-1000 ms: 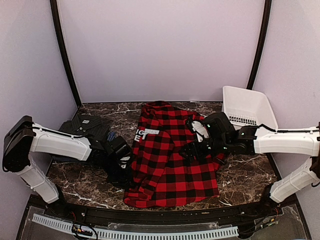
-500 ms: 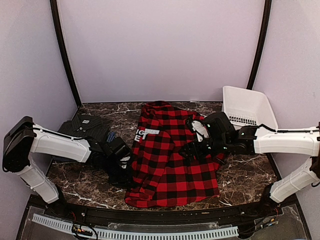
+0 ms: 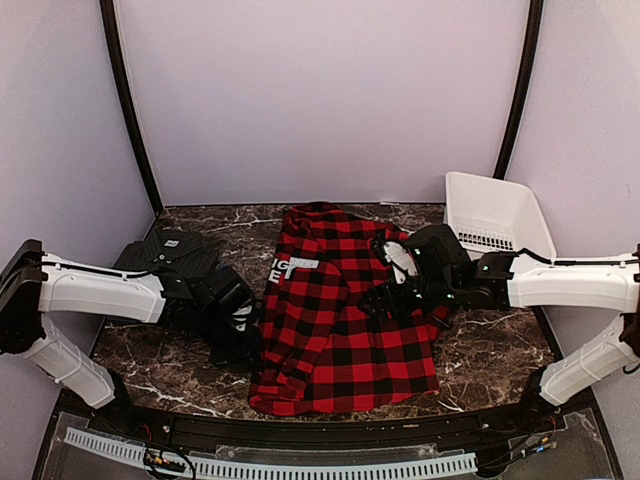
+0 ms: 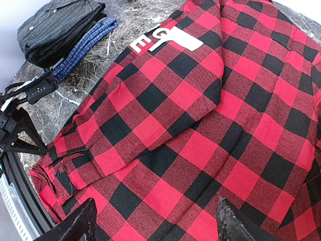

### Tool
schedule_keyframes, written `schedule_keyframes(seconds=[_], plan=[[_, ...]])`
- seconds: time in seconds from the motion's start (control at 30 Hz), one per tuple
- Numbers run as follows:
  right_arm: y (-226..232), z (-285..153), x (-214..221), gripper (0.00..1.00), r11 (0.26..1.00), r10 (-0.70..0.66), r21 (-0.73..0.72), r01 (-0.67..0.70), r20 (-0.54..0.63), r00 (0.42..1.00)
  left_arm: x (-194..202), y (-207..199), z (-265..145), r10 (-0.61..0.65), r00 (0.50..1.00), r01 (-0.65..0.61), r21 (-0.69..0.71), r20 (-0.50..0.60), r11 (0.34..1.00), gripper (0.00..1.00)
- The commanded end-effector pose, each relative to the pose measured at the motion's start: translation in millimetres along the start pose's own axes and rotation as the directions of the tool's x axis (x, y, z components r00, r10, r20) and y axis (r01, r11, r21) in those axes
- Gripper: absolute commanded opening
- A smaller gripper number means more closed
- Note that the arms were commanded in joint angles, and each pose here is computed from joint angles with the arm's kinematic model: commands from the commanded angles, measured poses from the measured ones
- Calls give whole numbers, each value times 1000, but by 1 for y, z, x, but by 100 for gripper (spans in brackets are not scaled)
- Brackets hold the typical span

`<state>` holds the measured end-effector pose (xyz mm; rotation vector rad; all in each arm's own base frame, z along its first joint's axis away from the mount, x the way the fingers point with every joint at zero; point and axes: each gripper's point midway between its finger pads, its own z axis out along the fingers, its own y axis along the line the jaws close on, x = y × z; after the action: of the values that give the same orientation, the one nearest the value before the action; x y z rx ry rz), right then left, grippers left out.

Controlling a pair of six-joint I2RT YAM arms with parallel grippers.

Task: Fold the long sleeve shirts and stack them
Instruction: Fold the flattened shirt at the center of the board.

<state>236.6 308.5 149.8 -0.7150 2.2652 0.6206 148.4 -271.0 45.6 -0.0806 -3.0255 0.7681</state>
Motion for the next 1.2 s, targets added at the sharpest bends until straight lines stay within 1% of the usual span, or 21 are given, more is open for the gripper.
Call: schedule_keyframes(seconds=[0.0, 0.23, 0.47, 0.53, 0.57, 0.6, 0.63, 0.67, 0.7, 0.73, 0.77, 0.8, 0.83, 0.9, 1.0, 1.17], plan=[[0, -3, -6, 78, 1000, 15, -12, -15, 36, 999, 8, 9, -7, -25, 1000, 25, -26, -4, 999, 0], [0, -1, -4, 78, 1000, 16, -14, -16, 33, 999, 20, 24, 3, -51, 998, 49, -55, -36, 997, 0], [0, 1, -3, 78, 1000, 17, -15, -16, 31, 999, 22, 26, 15, -37, 998, 33, -77, -50, 996, 1], [0, 0, -3, 78, 1000, 15, -14, -15, 30, 999, 16, 22, 12, -27, 999, 25, -79, -26, 997, 8], [-1, -1, -4, 78, 1000, 15, -12, -14, 32, 999, 13, 24, 9, -24, 1000, 22, -96, -12, 995, 10], [-1, -2, -4, 78, 1000, 14, -9, -14, 33, 999, 10, 20, 4, -16, 1000, 16, -102, 1, 995, 13], [-2, -2, -4, 78, 1000, 15, -6, -14, 34, 999, 5, 21, 0, -9, 1000, 13, -121, 30, 993, 15], [-2, -3, -4, 78, 1000, 15, -5, -14, 35, 999, 1, 17, -9, 0, 999, 6, -129, 48, 992, 19], [-2, -4, -5, 78, 1000, 15, -6, -15, 39, 999, -11, 9, -20, 15, 995, -2, -129, 103, 992, 23], [-2, -4, -5, 79, 1000, 15, -5, -15, 38, 999, -15, 11, -27, 24, 991, -4, -156, 131, 988, 24], [-1, -4, -6, 79, 1000, 16, -7, -16, 41, 999, -22, -1, -39, 40, 985, -17, -134, 169, 991, 26], [-1, -4, -6, 79, 1000, 16, -7, -16, 42, 999, -28, -3, -45, 57, 979, -29, -143, 197, 989, 26], [0, -4, -7, 78, 1000, 16, -10, -15, 44, 999, -34, -12, -53, 71, 971, -44, -122, 228, 992, 27], [0, -4, -10, 78, 1000, 17, -14, -16, 49, 999, -46, -28, -60, 100, 956, -79, -84, 276, 993, 27], [3, -2, -13, 78, 1000, 15, -21, -14, 50, 999, -61, -43, -56, 141, 943, -124, -76, 301, 989, 24], [3, -5, -19, 78, 1000, 7, -13, -6, 62, 998, -97, -63, -34, 173, 933, -152, -91, 315, 984, 10]])
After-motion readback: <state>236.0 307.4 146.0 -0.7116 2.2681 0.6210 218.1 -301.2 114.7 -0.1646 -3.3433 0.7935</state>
